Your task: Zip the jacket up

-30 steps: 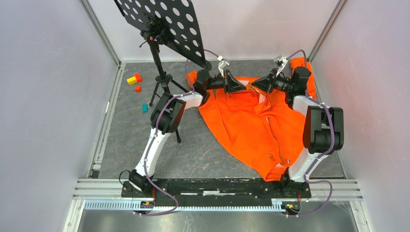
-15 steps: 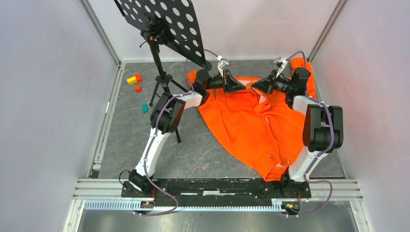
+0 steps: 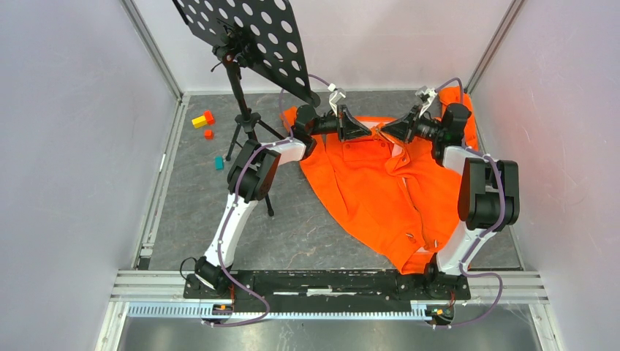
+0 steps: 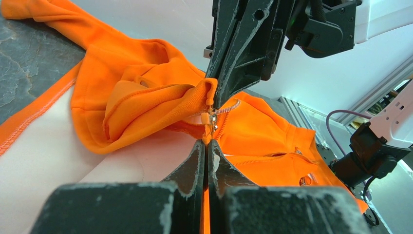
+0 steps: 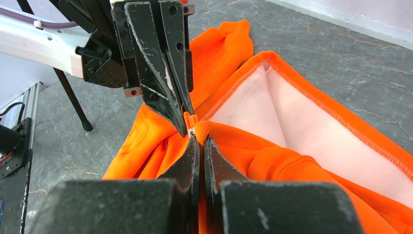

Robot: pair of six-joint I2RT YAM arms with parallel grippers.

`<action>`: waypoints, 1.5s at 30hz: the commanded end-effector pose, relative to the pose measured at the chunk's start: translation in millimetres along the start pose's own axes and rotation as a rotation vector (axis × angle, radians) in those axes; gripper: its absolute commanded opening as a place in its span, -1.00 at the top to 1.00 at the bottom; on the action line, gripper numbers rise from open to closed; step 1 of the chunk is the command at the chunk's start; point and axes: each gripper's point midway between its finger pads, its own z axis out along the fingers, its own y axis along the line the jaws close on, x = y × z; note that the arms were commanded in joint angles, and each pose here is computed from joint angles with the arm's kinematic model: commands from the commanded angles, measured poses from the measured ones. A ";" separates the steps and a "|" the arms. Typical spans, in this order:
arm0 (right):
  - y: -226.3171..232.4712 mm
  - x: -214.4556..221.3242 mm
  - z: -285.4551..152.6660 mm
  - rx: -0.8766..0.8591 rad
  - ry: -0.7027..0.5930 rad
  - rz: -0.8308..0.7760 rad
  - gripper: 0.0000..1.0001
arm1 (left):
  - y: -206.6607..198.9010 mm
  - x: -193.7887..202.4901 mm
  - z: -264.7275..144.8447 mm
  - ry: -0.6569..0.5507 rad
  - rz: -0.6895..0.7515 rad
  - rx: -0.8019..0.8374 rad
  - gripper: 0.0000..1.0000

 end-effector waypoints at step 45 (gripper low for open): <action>18.9 -18.2 2.1 -0.071 -0.071 -0.036 1.00 | -16.8 -33.6 2.4 -0.048 0.064 0.062 0.95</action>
